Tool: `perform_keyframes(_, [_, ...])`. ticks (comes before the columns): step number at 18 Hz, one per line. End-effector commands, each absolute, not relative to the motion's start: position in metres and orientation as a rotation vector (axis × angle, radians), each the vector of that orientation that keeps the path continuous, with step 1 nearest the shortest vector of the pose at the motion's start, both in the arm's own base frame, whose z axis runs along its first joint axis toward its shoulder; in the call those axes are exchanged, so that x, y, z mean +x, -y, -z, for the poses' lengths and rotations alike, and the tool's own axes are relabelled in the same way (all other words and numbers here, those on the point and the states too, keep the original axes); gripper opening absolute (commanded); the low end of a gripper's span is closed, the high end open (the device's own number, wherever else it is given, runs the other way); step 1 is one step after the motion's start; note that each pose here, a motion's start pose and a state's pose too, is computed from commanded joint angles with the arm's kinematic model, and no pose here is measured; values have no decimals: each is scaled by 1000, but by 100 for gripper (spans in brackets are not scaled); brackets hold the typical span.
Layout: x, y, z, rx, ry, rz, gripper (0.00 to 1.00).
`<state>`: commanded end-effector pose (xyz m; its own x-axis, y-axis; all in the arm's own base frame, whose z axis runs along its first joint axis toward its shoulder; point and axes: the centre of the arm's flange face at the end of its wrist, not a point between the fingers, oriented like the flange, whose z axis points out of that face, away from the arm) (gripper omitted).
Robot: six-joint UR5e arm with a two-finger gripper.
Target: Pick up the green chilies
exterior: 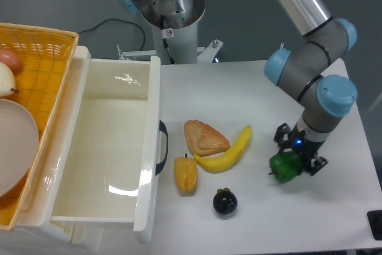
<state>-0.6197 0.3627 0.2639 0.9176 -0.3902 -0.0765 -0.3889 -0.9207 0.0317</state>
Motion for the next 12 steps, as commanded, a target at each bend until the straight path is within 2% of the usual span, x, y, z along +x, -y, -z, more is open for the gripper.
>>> perform_keyframes(7, [-653,-335,-310,3075,505,109,28])
perform_keyframes(12, [-664,-317,-317,3048,474,74,28])
